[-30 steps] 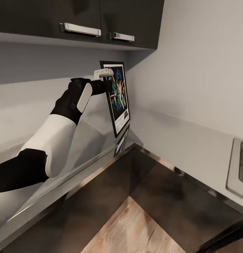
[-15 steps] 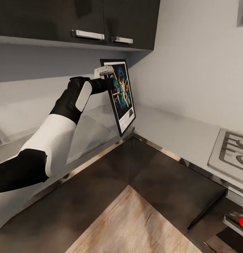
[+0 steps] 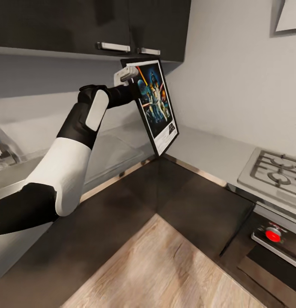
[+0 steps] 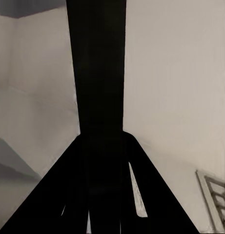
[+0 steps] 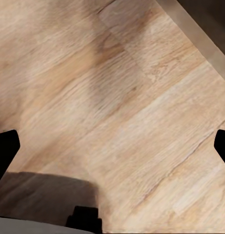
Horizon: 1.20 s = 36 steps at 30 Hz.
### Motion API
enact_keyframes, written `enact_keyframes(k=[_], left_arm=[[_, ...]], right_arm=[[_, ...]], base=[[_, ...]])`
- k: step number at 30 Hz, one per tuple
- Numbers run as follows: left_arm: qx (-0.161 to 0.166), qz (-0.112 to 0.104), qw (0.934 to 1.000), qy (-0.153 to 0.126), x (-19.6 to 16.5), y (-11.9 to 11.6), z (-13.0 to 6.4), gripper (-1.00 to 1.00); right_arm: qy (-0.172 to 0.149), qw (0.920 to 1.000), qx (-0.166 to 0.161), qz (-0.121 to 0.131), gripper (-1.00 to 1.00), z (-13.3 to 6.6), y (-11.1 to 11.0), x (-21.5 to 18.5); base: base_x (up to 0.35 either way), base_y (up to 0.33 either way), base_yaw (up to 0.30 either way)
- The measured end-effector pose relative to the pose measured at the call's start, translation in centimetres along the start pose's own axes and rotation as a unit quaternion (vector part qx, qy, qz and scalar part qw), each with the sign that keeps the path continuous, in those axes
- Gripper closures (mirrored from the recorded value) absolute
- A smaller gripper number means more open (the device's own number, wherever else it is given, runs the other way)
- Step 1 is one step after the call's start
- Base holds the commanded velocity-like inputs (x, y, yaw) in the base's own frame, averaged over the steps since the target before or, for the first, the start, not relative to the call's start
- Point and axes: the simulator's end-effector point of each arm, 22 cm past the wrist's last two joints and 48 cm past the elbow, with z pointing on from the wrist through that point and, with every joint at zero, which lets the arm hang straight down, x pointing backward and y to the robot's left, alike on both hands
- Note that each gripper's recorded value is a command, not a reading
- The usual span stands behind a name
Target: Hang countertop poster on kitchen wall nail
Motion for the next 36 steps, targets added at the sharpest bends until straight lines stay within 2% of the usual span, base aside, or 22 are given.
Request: enact_keyframes(k=[2,4,8,10,11,13,17,19,24,28,30,36], left_arm=[[0.005,0.001,1.0,0.001,0.1,-0.4,0.0,1.0],[0.012,0.016,0.9998,0.01,0.8,-1.5,0.3,1.0],[0.043,0.002,0.9983,0.041,2.1,-3.7,0.2,1.0],[0.064,0.004,0.997,0.043,1.5,-5.5,-0.5,1.0],[0.085,0.011,0.9959,0.029,0.0,-7.5,-1.6,1.0],[0.095,0.02,0.9951,0.02,-0.8,-8.5,-2.4,1.0],[0.116,0.028,0.9923,0.034,0.1,-10.1,-4.2,1.0],[0.13,0.033,0.9904,0.033,0.8,-11.0,-5.6,1.0],[0.133,0.034,0.99,0.035,2.3,-11.0,-6.2,1.0],[0.162,0.029,0.9854,0.043,3.8,-12.0,-6.6,1.0],[0.192,0.027,0.9798,0.048,4.5,-13.0,-7.1,1.0],[0.209,0.021,0.9759,0.06,6.2,-12.7,-7.5,1.0]], right_arm=[[0.0,1.0,0.002,0.001,-1.0,0.0,-0.2,0.0],[0.001,1.0,0.009,-0.002,-1.0,-0.1,-1.3,0.1],[0.002,0.9998,0.017,-0.008,-1.0,-0.2,-2.7,0.3],[0.002,0.9998,0.02,-0.01,-1.0,-0.2,-3.3,0.3],[0.003,0.9997,0.022,-0.012,-1.0,-0.2,-3.6,0.3],[0.003,0.9997,0.022,-0.013,-1.0,-0.2,-3.8,0.4],[0.002,0.9996,0.024,-0.014,-1.0,-0.3,-4.0,0.4],[0.003,0.9996,0.025,-0.015,-1.0,-0.3,-4.3,0.4],[0.002,0.9994,0.031,-0.019,-1.0,-0.4,-5.4,0.3],[0.0,0.9992,0.034,-0.021,-1.0,-0.4,-6.1,0.3],[0.0,0.999,0.038,-0.023,-1.0,-0.5,-6.6,0.3],[0.0,0.9987,0.044,-0.026,-1.0,-0.6,-7.8,0.2]], base=[[-0.339,0.0,0.0],[-0.339,0.0,0.0],[-0.339,0.0,0.0],[-0.339,0.0,0.0],[-0.339,0.0,0.0],[-0.339,0.0,0.0],[-0.339,0.0,0.0],[-0.339,0.0,0.0],[-0.339,0.0,0.0],[-0.339,0.0,0.0],[-0.339,0.0,0.0],[-0.339,0.0,0.0]])
